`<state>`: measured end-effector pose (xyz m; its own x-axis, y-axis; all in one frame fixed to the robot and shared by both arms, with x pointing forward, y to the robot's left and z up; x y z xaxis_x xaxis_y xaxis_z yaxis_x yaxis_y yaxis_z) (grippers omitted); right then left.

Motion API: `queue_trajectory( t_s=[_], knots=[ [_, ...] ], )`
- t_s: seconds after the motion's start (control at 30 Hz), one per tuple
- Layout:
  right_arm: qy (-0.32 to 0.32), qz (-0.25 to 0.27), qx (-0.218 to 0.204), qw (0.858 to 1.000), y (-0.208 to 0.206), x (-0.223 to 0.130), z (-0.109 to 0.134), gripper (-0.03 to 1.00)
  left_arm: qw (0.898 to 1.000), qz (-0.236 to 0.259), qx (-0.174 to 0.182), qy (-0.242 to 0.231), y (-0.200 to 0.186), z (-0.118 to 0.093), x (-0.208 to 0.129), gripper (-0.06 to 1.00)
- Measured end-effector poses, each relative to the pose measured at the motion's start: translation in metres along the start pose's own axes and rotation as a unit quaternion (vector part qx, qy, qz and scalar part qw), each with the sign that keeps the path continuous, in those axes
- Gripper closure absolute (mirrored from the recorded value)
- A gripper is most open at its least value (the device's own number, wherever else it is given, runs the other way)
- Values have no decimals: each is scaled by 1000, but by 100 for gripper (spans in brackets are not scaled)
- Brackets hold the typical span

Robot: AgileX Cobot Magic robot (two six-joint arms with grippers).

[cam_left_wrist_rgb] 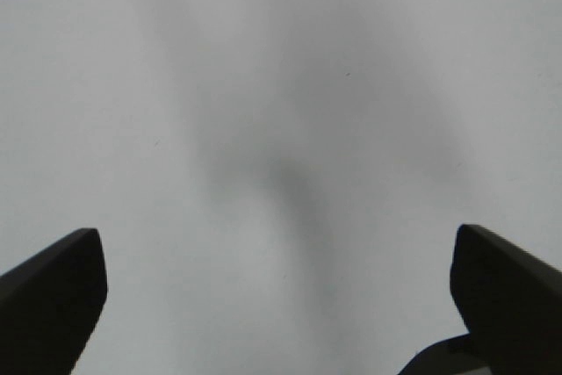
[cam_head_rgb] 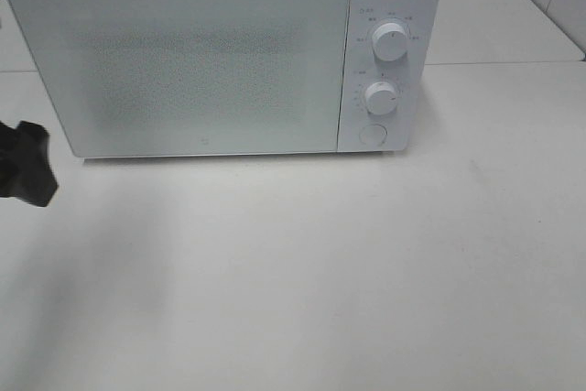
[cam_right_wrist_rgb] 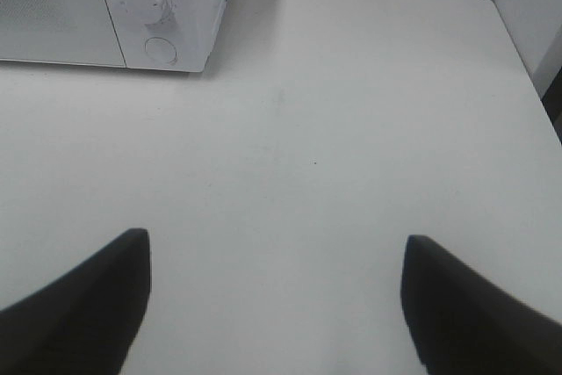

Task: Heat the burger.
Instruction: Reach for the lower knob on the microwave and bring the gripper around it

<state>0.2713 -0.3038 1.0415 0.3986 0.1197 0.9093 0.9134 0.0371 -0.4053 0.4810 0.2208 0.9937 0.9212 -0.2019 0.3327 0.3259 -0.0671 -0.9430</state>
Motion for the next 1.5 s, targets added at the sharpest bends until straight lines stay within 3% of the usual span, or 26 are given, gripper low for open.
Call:
queue_trajectory(
  t_s=[0.3,0.6,1.0,1.07,1.37,1.5],
  knots=[
    [0,0,0,1000,0,0,0,21,994,63,-5,-92,-23,47,-29,-5],
    [0,0,0,1000,0,0,0,21,991,48,-3,-123,-47,51,-71,-5],
    [0,0,0,1000,0,0,0,21,989,-97,7,-108,-81,38,-139,-5],
    [0,0,0,1000,0,0,0,21,984,-141,12,-104,-89,36,-153,-5],
    [0,0,0,1000,0,0,0,21,966,-240,28,-89,-101,32,-182,-5],
    [0,0,0,1000,0,0,0,21,948,-305,45,-77,-112,32,-194,-5]
  ],
)
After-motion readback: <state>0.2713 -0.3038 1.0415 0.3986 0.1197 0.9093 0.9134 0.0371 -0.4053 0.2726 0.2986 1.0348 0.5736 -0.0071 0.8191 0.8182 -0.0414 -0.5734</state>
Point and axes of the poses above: a point on each arm's last joint axis where the gripper is mounted, y pointing out along that axis toward the gripper, z along the wrist's bending axis when the last joint is at zero, x = y × z, the point moved 4 cm from there along y, pointing out along that axis toward the gripper, and after that the axes turned 5 degrees about -y, right-handed, at the moved point
